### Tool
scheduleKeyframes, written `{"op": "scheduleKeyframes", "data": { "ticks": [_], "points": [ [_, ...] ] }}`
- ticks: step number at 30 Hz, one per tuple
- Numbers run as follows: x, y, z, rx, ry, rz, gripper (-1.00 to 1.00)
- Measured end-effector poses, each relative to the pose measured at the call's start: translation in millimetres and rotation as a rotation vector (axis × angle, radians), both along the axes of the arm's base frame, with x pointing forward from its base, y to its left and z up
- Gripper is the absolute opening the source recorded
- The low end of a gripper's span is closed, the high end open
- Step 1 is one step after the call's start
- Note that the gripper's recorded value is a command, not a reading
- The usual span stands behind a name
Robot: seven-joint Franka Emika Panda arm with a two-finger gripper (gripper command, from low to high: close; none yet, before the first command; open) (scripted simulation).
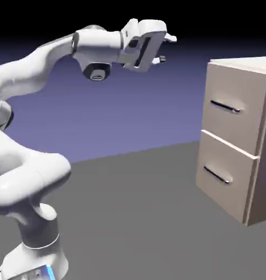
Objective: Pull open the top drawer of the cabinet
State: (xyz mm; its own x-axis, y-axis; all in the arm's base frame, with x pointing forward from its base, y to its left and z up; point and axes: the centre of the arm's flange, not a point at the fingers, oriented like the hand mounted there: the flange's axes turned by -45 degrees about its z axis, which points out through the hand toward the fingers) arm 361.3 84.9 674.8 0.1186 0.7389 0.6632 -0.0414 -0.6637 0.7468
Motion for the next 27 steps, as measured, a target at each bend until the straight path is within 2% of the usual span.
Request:
{"op": "scheduleKeyframes", "data": {
  "ticks": [13,23,27],
  "points": [
    [106.9,40.4,-88.2,-0.430,-0.032,0.083,0.00],
    [203.6,0.2,-212.4,-0.716,-0.006,0.128,0.00],
    [227.4,-2.9,-219.2,-0.729,-0.004,0.129,0.00]
  ]
}}
